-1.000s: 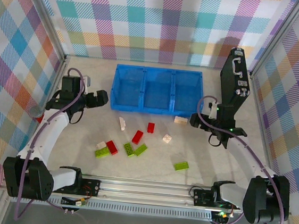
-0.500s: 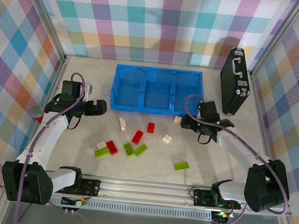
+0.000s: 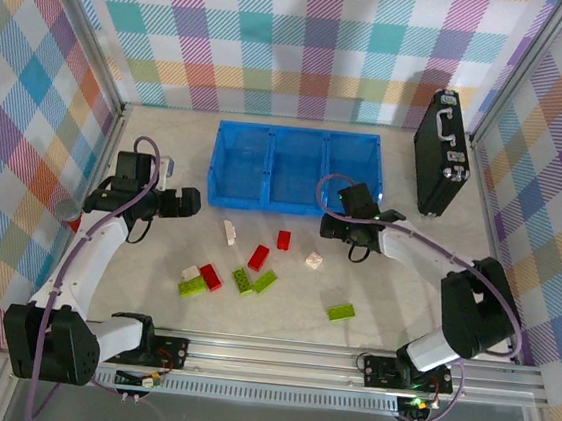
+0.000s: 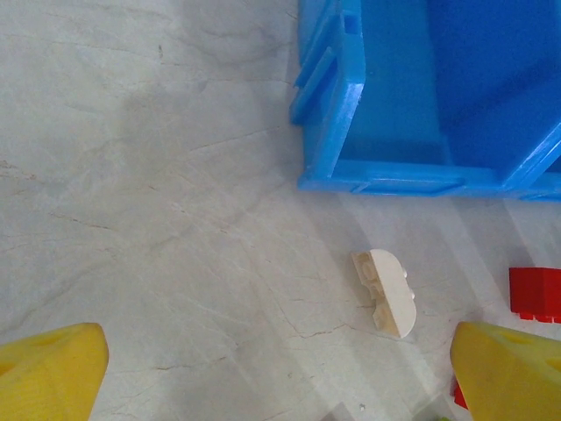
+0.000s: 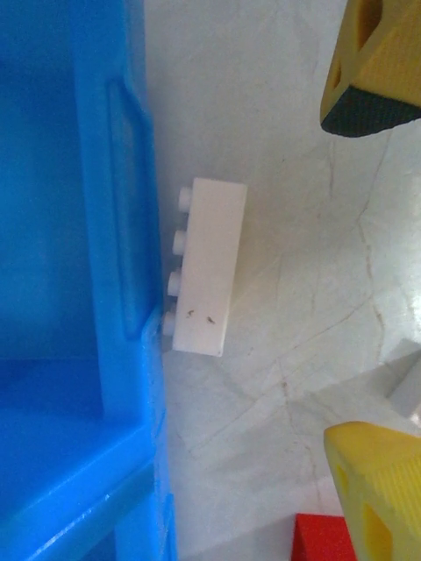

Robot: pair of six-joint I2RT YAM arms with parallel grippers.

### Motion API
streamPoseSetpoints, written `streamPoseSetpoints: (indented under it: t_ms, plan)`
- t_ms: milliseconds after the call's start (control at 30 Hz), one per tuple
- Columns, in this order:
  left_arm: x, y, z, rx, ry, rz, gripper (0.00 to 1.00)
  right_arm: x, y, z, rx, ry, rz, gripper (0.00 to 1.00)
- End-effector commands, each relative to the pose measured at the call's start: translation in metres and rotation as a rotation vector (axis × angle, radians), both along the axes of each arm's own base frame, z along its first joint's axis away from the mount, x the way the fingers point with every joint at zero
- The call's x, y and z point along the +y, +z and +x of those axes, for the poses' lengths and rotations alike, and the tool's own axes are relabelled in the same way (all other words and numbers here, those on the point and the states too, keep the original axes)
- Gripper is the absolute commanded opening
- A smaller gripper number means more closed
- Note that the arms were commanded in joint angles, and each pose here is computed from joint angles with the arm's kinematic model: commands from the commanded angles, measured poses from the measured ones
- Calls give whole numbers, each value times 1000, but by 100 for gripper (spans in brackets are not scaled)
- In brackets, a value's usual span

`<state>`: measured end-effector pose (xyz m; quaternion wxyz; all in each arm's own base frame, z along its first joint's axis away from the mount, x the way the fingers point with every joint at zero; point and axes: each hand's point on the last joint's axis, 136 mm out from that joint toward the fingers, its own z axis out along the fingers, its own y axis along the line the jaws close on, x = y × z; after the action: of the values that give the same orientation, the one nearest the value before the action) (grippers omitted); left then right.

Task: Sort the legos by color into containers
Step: Pick up the lego from the center of the table.

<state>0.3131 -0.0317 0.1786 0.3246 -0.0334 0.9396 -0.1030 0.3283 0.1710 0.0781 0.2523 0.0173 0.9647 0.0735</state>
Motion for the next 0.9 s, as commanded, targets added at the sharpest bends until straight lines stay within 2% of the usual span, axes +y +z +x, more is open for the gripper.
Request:
streamPoseSetpoints:
  t_ms: [0, 433, 867]
  plan:
    - [1, 4, -5, -16, -10, 10, 100, 5, 0, 14, -28, -45, -3, 87]
    - [2, 3, -5, -11, -7, 17, 100, 6, -21, 38, -61, -117, -51, 90]
    - [3, 1, -6, -7, -5, 24, 100, 6, -37, 51, -83, -144, -78, 85]
